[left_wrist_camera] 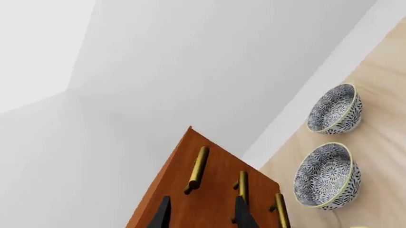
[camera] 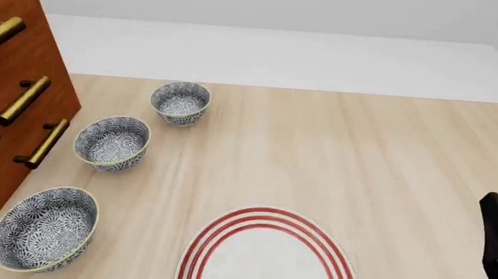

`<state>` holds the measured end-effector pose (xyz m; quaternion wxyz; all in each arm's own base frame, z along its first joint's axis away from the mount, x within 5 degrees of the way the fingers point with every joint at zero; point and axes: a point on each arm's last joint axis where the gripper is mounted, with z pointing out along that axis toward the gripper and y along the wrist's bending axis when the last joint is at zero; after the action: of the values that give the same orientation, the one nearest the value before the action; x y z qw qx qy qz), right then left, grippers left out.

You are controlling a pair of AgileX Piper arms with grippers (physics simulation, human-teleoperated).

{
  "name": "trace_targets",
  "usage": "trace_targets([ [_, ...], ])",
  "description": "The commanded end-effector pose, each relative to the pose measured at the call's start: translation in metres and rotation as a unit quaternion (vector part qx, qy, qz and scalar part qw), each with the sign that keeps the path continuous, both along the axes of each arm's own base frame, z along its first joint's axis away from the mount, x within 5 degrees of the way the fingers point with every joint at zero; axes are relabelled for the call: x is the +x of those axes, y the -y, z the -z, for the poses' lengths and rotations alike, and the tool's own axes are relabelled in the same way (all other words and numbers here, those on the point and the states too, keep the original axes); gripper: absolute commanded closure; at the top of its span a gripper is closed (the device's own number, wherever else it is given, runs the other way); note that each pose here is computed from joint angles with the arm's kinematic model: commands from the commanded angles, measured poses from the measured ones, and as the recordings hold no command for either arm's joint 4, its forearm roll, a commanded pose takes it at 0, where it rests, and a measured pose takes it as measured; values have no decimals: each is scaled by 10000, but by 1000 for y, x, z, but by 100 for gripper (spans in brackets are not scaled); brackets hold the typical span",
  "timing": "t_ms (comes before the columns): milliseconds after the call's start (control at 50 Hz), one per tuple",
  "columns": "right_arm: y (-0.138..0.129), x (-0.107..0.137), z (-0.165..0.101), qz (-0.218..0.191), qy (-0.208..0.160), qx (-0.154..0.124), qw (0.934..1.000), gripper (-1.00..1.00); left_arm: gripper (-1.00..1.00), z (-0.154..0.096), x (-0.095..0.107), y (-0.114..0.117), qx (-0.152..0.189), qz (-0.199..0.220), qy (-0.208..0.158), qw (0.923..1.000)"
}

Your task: Open the top drawer of the cabinet.

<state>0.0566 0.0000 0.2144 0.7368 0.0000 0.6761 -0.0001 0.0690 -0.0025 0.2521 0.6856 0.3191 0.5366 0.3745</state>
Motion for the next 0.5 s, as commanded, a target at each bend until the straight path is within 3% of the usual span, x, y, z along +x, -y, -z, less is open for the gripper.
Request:
trace_targets([
  [20, 0, 0, 0, 0, -1, 0, 10000, -100, -100, 1, 5, -2, 613, -267, 128, 9977],
  [340, 0, 0, 0, 0, 1, 0, 10000, -100, -100, -1, 7, -3, 887, -414, 106, 9951],
  [420, 0, 0, 0, -1, 0, 0, 10000, -100, -100, 7, 10, -3, 1154, -450, 88, 9923],
  [500, 0, 0, 0, 1, 0, 1, 10000, -100, -100, 5, 10, -3, 1206, -487, 70, 9915],
])
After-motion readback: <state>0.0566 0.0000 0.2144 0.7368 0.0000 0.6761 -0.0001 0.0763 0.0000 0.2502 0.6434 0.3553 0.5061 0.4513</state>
